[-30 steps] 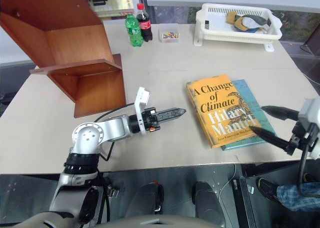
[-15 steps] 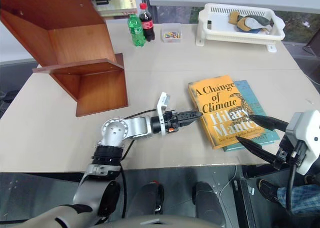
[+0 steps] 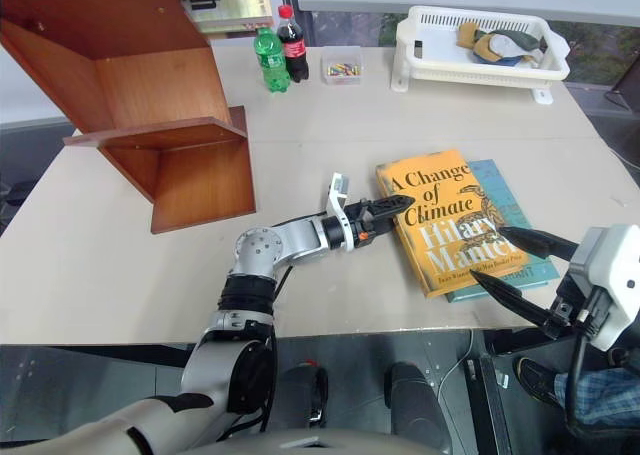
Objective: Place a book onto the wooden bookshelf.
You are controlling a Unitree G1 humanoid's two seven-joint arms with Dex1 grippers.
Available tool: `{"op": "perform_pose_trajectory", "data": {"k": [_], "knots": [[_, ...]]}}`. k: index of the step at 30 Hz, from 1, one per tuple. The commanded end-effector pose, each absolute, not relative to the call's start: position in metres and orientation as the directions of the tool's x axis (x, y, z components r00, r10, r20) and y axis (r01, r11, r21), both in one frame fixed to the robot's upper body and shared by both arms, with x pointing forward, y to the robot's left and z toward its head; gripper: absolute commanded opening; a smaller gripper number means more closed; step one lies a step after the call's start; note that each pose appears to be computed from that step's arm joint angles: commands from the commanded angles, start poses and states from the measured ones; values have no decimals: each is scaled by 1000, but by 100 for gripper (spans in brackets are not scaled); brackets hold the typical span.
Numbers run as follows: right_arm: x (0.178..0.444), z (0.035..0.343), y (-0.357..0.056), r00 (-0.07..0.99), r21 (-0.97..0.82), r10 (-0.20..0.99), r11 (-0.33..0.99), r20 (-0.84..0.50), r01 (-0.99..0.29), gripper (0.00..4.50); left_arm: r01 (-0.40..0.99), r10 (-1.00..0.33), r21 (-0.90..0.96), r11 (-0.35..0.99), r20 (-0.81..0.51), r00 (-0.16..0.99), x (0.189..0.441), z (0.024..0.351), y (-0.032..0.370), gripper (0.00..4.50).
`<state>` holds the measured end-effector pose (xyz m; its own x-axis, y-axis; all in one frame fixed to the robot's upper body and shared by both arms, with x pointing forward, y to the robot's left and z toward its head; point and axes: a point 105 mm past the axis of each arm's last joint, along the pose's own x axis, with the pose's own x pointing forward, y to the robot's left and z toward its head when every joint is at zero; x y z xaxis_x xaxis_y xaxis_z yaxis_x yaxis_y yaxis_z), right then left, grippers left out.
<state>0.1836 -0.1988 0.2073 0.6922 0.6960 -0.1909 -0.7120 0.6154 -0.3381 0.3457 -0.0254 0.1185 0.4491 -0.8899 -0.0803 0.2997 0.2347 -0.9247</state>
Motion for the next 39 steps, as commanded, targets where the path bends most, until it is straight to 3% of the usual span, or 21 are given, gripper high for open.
{"op": "perform_pose_trajectory", "data": {"k": [1,39], "knots": [[180,210,-198,701,-372,690,611,-182,-698,317,315,-893,-922,224,-65,445,348,125,-30,450],[174,200,-191,675,-369,711,584,-197,-723,317,319,-905,-925,207,-57,421,348,127,-35,450]]}}
